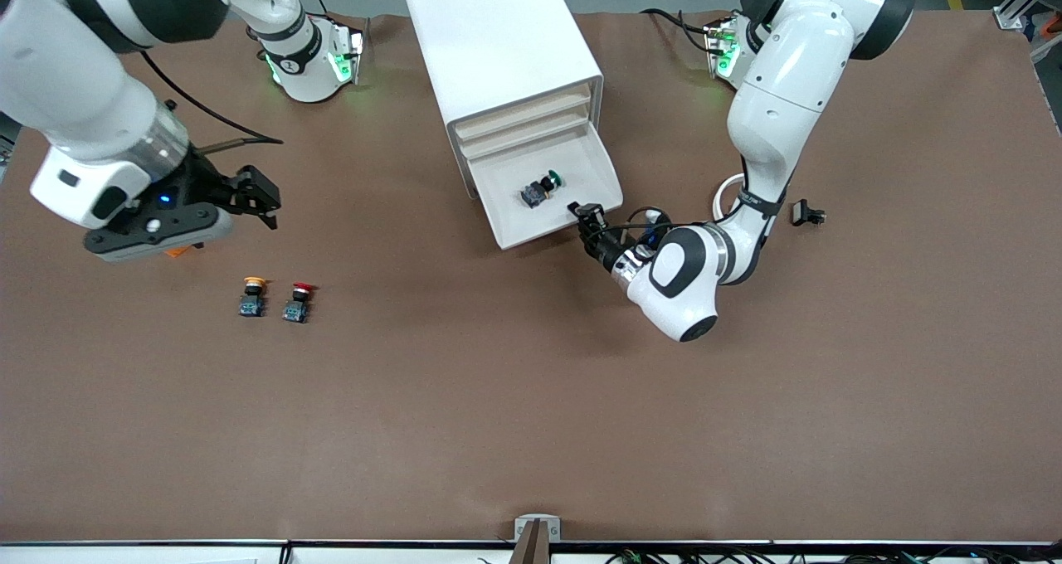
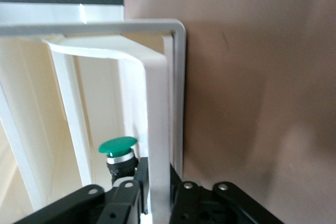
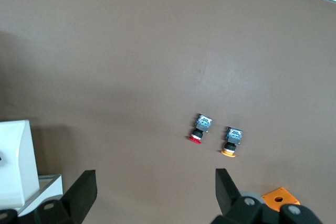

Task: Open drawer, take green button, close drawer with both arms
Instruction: 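Pull the drawer further open with the left gripper while the right gripper approaches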

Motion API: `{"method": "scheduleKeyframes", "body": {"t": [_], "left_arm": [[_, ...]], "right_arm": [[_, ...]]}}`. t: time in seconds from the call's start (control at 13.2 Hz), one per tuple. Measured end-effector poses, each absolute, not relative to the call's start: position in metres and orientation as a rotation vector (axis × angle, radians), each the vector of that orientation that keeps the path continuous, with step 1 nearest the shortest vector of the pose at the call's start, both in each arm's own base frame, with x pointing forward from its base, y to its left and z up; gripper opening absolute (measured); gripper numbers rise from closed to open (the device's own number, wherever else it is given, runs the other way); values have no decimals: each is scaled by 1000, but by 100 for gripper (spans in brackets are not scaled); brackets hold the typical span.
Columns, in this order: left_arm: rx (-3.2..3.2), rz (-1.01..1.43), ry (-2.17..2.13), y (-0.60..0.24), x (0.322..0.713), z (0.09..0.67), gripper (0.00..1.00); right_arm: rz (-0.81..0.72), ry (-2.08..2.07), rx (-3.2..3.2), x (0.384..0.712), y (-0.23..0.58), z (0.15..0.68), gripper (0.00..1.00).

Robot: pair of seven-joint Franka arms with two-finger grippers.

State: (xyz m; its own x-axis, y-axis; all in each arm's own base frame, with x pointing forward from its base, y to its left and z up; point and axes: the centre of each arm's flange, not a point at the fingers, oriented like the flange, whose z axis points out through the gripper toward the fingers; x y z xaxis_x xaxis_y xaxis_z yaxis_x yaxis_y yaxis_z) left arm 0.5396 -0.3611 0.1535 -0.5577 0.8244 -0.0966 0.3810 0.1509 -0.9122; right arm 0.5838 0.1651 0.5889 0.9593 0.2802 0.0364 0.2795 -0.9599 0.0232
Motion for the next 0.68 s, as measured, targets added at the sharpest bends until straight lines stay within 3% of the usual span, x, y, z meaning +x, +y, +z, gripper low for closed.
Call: {"method": "scheduleKeyframes", "body": {"t": [0.46, 0.53, 0.68], "left_arm": [[-1186, 1409, -2077, -352, 570, 176, 92], [-1193, 1403, -2105, -345, 580, 181, 99], [-1210, 1373, -2183, -322, 606, 195, 100]], "right_arm": [[43, 462, 3089, 583, 173, 585, 100], [43, 483, 3086, 581, 180, 585, 100], [42, 536, 3079, 574, 201, 585, 100]]}}
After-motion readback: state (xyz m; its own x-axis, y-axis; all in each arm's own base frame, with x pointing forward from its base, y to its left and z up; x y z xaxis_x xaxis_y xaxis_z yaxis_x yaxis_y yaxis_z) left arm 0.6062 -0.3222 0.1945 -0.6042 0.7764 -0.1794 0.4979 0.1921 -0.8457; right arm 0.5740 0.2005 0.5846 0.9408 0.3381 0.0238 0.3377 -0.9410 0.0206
